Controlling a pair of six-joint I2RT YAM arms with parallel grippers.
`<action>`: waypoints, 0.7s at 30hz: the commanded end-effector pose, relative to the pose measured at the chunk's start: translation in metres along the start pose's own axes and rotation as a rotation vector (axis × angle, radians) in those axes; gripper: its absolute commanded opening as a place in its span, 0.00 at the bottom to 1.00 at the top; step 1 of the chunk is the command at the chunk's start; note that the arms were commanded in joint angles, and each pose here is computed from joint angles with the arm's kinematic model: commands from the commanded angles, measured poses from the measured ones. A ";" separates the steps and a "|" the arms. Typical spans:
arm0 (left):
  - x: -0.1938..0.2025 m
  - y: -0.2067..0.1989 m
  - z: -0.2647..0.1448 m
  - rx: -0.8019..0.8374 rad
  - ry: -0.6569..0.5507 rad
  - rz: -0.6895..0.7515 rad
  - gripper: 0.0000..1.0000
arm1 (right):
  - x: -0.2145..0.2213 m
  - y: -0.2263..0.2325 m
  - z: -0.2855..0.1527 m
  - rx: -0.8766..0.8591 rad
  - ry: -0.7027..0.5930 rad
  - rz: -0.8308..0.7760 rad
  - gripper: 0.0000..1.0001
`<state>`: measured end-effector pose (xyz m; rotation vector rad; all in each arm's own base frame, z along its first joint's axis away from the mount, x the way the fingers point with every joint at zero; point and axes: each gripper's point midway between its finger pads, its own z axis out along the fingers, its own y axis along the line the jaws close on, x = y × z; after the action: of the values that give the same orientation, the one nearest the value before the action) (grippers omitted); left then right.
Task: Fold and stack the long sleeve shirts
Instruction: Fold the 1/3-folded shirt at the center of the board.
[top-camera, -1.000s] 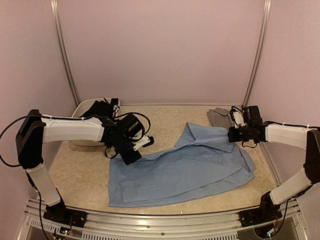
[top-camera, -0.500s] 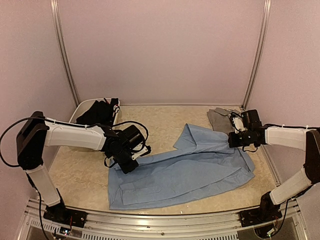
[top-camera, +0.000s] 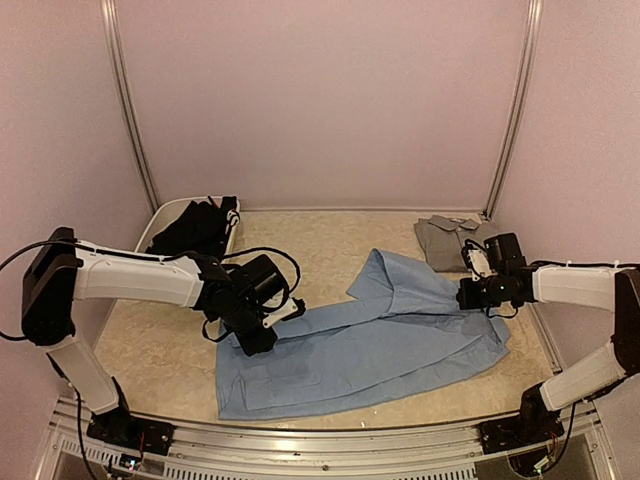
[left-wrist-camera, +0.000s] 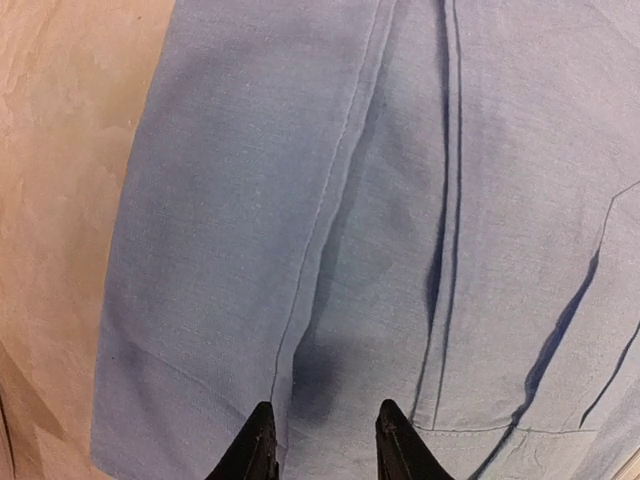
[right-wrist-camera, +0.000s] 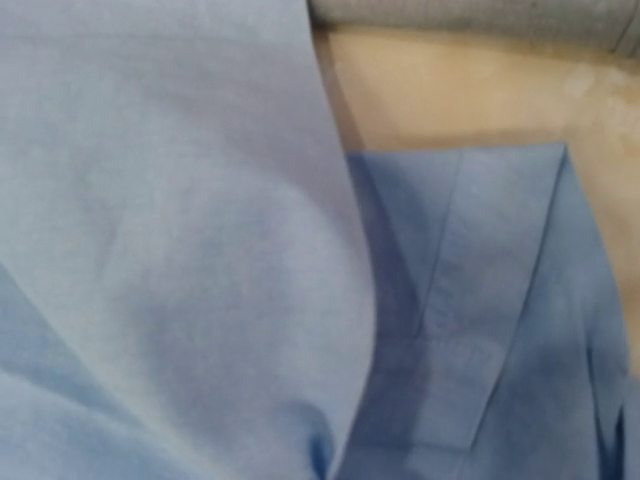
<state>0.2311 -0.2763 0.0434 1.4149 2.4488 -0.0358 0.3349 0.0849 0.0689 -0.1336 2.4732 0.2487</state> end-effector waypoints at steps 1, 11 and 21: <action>-0.007 -0.008 -0.017 0.072 -0.068 0.006 0.33 | 0.003 -0.001 -0.004 -0.016 -0.012 0.030 0.01; -0.064 0.037 -0.048 -0.005 -0.312 -0.168 0.47 | -0.031 0.010 -0.041 -0.052 -0.166 0.028 0.44; -0.124 0.078 -0.083 -0.064 -0.579 -0.413 0.99 | -0.103 0.050 -0.032 -0.177 -0.225 -0.076 0.79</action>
<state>0.3010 -0.3050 0.1167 0.9255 2.2851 -0.2804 0.3631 0.1063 0.1568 -0.1487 2.2359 0.3860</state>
